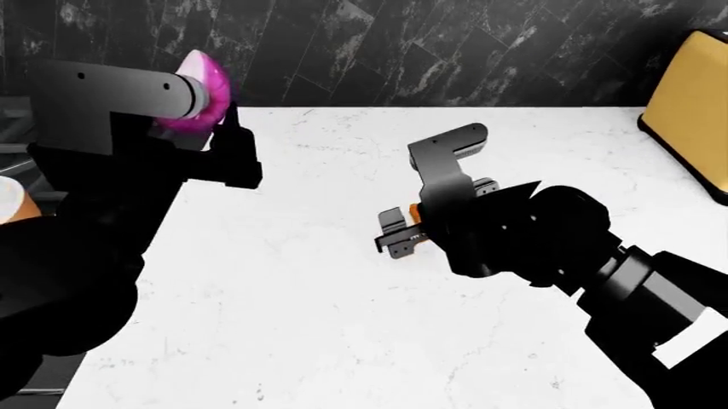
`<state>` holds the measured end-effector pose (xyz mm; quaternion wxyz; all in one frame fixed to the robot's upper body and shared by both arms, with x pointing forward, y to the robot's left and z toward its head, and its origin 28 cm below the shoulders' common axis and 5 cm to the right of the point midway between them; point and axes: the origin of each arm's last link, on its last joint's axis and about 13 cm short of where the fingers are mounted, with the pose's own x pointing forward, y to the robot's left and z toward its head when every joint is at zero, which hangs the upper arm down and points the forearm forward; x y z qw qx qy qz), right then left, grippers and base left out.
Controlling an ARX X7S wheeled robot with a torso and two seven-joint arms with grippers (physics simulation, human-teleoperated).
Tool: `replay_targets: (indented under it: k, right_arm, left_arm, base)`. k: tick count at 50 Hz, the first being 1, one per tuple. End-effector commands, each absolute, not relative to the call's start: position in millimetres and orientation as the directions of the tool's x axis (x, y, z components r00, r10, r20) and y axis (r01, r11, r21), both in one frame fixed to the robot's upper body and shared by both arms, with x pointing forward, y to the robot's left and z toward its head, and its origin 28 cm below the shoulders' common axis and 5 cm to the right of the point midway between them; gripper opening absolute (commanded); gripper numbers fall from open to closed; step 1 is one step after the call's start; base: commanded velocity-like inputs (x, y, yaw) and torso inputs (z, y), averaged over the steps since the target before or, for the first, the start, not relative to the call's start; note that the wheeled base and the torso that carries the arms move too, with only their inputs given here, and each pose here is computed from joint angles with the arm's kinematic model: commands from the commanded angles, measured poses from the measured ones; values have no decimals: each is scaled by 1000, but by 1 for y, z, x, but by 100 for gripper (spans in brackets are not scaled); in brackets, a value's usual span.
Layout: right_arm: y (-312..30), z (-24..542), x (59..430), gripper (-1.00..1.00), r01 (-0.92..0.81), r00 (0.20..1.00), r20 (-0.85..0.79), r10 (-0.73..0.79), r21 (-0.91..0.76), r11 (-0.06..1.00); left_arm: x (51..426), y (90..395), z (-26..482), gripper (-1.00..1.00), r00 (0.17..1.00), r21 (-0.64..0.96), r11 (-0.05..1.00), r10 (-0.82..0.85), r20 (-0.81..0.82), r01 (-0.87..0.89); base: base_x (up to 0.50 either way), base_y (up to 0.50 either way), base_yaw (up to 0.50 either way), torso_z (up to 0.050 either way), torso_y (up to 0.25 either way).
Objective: Place both pans onto different burners. Then place the onion and the sushi on different pans.
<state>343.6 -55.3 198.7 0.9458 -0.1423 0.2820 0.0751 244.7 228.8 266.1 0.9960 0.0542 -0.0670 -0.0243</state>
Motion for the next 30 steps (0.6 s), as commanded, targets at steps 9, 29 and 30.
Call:
replay_targets:
  k: [9, 29, 30]
  right_arm:
    - [-54, 176, 338, 100, -252, 785, -616, 67, -219, 942]
    - [-58, 176, 335, -100, -245, 786, -614, 74, -200, 949]
    - [-58, 177, 334, -100, -245, 787, -612, 75, -199, 949]
  left_arm:
    - [243, 231, 271, -100, 988, 95, 995, -36, 153, 21]
    - [243, 231, 271, -100, 987, 92, 996, -31, 156, 16]
    - [243, 231, 271, -100, 987, 92, 996, -31, 155, 16]
  base:
    - [2, 0, 1, 0, -2]
    - [0, 0, 0, 0, -2]
    - [0, 0, -3, 0, 0]
